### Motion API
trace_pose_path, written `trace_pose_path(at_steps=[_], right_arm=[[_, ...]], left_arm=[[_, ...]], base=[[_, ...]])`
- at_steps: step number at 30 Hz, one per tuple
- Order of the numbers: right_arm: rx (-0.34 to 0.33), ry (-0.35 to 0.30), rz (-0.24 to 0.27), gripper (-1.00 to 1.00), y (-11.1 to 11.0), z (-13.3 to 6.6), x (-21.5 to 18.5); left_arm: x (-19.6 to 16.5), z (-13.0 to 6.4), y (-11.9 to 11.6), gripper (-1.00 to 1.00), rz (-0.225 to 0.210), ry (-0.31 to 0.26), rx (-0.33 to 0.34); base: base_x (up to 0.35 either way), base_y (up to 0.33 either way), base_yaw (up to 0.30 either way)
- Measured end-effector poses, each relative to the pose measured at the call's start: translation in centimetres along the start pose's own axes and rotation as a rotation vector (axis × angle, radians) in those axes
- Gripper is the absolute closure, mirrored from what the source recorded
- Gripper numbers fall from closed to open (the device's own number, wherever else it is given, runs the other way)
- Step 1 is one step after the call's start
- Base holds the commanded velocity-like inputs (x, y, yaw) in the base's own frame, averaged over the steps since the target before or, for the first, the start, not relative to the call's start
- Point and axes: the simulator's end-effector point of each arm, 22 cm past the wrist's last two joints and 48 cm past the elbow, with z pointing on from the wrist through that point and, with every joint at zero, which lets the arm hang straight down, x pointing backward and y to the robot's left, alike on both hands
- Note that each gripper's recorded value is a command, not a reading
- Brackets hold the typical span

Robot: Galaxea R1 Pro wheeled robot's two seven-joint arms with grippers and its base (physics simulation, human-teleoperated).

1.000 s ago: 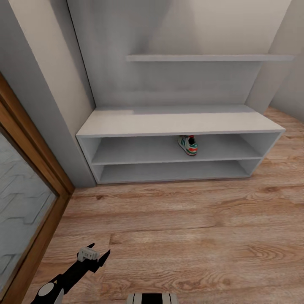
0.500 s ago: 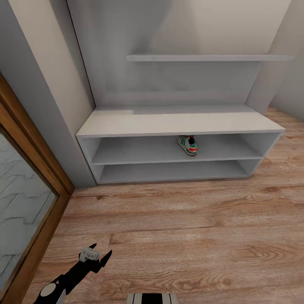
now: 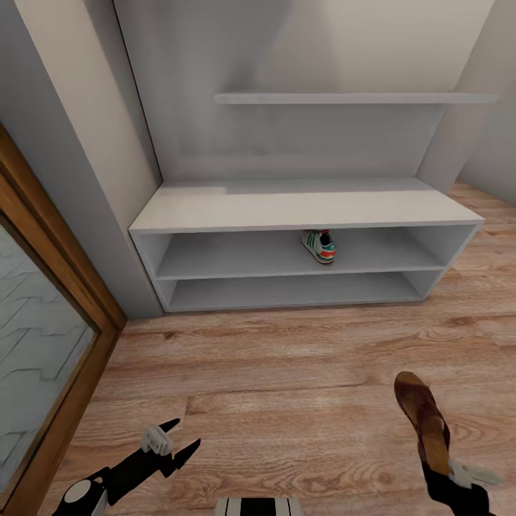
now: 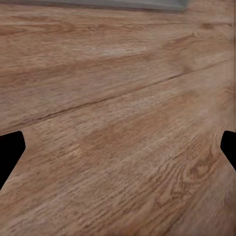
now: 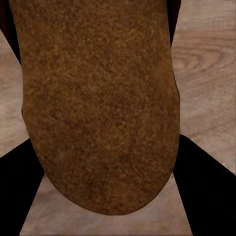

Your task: Pick up the two gym shoes and the two sandals from the corridor floor and place them onto the hallstand (shoe rack) in the corridor, making sure they are on the rack and not on the floor. Arrange them so the two gym shoes are next to each other and the two sandals are next to each other.

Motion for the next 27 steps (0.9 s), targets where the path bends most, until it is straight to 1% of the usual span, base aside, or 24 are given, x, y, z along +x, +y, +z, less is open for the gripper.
trace_pose_path(at_steps=[1, 2, 3, 4, 5, 6, 8, 9, 10, 11, 12, 14, 15, 19, 20, 22, 26, 27], right_arm=[[-0.015, -0.001, -0.009, 1.0, 1.6, 0.2, -0.2], [-0.038, -0.006, -0.023, 1.0, 4.9, 0.5, -0.8], [-0.059, -0.01, -0.032, 1.0, 7.3, 0.6, -1.3], [-0.063, -0.013, -0.03, 1.0, 8.9, 0.7, -1.8], [-0.068, -0.019, -0.034, 1.0, 12.1, 0.8, -3.0], [-0.077, -0.022, -0.038, 1.0, 14.4, 0.8, -3.7], [-0.075, -0.024, -0.052, 1.0, 17.6, 0.6, -5.1], [-0.074, -0.023, -0.079, 1.0, 20.5, 0.3, -6.3], [-0.085, -0.023, -0.089, 1.0, 22.6, -0.1, -7.0], [-0.085, -0.023, -0.106, 1.0, 23.9, -0.4, -7.7], [-0.095, -0.03, -0.145, 1.0, 26.6, -1.0, -9.0], [-0.11, -0.038, -0.166, 1.0, 29.0, -1.7, -10.5], [-0.119, -0.05, -0.187, 1.0, 30.7, -2.1, -12.1], [-0.109, -0.082, -0.22, 1.0, 31.7, -2.1, -16.1], [-0.104, -0.094, -0.23, 1.0, 32.0, -2.1, -17.8], [-0.098, -0.109, -0.238, 1.0, 32.4, -2.1, -20.3], [-0.093, -0.121, -0.24, 1.0, 32.7, -2.2, -23.0], [-0.091, -0.129, -0.242, 1.0, 32.8, -2.3, -24.2]], left_arm=[[0.0, 0.0, -0.1, -1.0, 0.0, 0.0, 0.001], [0.0, 0.1, -0.1, -1.0, 0.001, 0.001, 0.004], [0.0, 0.1, -0.2, -1.0, 0.002, 0.001, 0.005], [0.0, 0.1, -0.2, -1.0, 0.002, 0.002, 0.006], [0.0, 0.0, -0.1, -1.0, 0.003, 0.002, 0.006], [0.0, 0.0, -0.1, -1.0, 0.003, 0.002, 0.005], [0.0, -0.1, 0.0, -1.0, 0.003, 0.002, 0.004], [0.0, -0.2, 0.1, -1.0, 0.003, 0.001, 0.002], [0.0, -0.2, 0.1, -1.0, 0.003, 0.001, 0.002], [0.0, -0.2, 0.2, -1.0, 0.003, 0.0, 0.002], [-0.1, -0.3, 0.2, -1.0, 0.003, 0.0, 0.001], [-0.1, -0.3, 0.3, -1.0, 0.004, -0.001, 0.0], [-0.1, -0.3, 0.3, -1.0, 0.004, -0.002, 0.0], [-0.1, -0.3, 0.3, -1.0, 0.005, -0.004, 0.0], [-0.2, -0.3, 0.3, -1.0, 0.005, -0.004, 0.0], [-0.2, -0.3, 0.2, -1.0, 0.005, -0.004, 0.001], [-0.2, -0.3, 0.2, -1.0, 0.006, -0.005, 0.001], [-0.2, -0.3, 0.2, -1.0, 0.006, -0.005, 0.001]], base=[[0.0, 0.0, 0.0], [0.0, 0.0, 0.0], [0.0, 0.0, 0.0], [0.0, 0.0, 0.0], [0.0, 0.0, 0.0], [0.0, 0.0, 0.0], [0.0, 0.0, 0.0], [0.0, 0.0, 0.0], [0.0, 0.0, 0.0], [0.0, 0.0, 0.0], [0.0, 0.0, 0.0], [0.0, 0.0, 0.0], [0.0, 0.0, 0.0], [0.0, 0.0, 0.0], [0.0, 0.0, 0.0], [0.0, 0.0, 0.0], [0.0, 0.0, 0.0], [0.0, 0.0, 0.0]])
